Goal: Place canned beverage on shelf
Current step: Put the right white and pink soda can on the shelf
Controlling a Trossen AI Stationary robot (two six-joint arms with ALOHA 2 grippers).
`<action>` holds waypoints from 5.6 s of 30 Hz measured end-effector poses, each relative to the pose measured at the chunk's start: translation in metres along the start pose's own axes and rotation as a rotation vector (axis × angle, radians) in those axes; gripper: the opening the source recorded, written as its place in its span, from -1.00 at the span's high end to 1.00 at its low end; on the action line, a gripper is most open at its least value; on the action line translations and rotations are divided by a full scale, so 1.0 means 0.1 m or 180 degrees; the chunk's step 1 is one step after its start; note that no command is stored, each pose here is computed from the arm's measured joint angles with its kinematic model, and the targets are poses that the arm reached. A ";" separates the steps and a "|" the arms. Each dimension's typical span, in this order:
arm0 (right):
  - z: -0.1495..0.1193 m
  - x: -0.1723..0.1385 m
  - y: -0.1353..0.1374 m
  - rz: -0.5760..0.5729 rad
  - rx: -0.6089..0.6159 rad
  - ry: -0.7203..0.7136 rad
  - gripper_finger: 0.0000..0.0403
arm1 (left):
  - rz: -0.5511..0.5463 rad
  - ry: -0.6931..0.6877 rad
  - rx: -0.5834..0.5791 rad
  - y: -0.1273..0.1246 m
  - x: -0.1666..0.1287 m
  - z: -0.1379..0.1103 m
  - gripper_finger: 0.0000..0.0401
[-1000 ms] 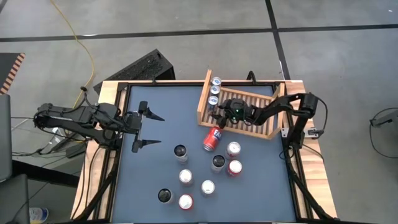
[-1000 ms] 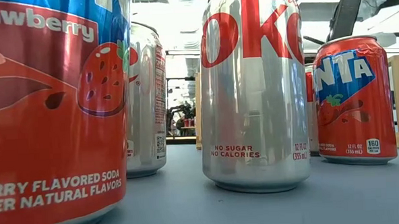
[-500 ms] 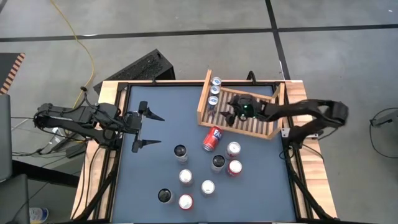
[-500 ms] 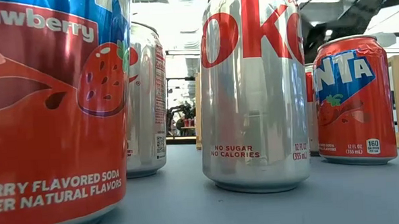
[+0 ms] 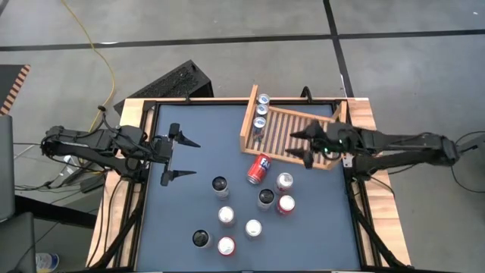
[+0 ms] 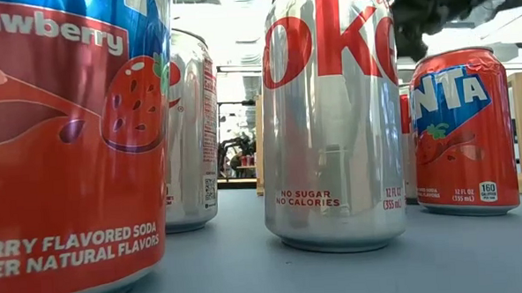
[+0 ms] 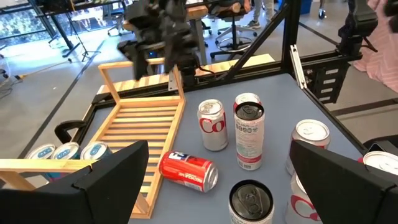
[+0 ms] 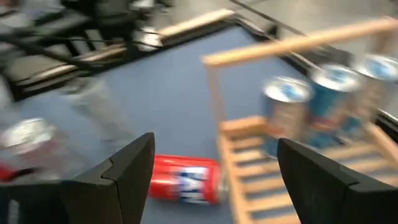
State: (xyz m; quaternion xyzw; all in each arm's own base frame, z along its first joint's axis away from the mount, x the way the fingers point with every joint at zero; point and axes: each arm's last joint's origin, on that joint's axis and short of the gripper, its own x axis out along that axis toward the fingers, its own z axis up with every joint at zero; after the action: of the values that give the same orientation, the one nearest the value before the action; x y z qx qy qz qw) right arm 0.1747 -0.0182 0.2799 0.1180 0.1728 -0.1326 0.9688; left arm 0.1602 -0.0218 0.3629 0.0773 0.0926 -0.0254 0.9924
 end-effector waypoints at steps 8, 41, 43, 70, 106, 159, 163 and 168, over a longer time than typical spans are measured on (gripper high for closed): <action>0.10 0.11 0.68 0.0062 -0.0537 0.0439 -0.56 | -0.0002 0.0003 -0.0129 0.00 0.00 0.00 -0.90; 0.42 0.87 1.89 0.0254 -0.1176 0.2186 -0.57 | -0.0035 0.0148 -0.0136 -0.01 0.00 -0.04 -0.90; 0.43 0.86 1.92 0.0290 -0.1192 0.2135 -0.57 | -0.0035 0.0159 -0.0134 -0.01 0.00 -0.05 -0.90; 0.13 1.15 1.87 0.0183 -0.1411 0.2547 -0.54 | -0.0034 0.0165 -0.0157 -0.01 0.00 -0.05 -0.90; 0.14 1.21 1.83 0.0347 -0.1378 0.2522 0.11 | -0.0032 0.0163 -0.0156 -0.01 0.00 -0.05 -0.90; 1.40 -0.40 -1.17 -0.1246 -0.0690 0.2153 0.11 | 0.0232 0.0261 -0.0078 0.02 0.00 -0.07 -0.90; 1.21 -0.31 -1.41 -0.1151 -0.0583 0.2227 0.11 | 0.0235 0.0260 -0.0078 0.02 0.00 -0.07 -0.90; 0.88 -0.19 -1.58 -0.1064 -0.0517 0.2352 0.11 | 0.0235 0.0261 -0.0078 0.02 0.00 -0.07 -0.90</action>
State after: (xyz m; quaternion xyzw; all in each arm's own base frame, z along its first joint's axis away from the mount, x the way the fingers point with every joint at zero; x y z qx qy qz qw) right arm 0.1372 -0.1867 0.3383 0.0512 0.5356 -0.2227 0.8129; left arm 0.1586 -0.0191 0.3561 0.0694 0.1305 0.0155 0.9889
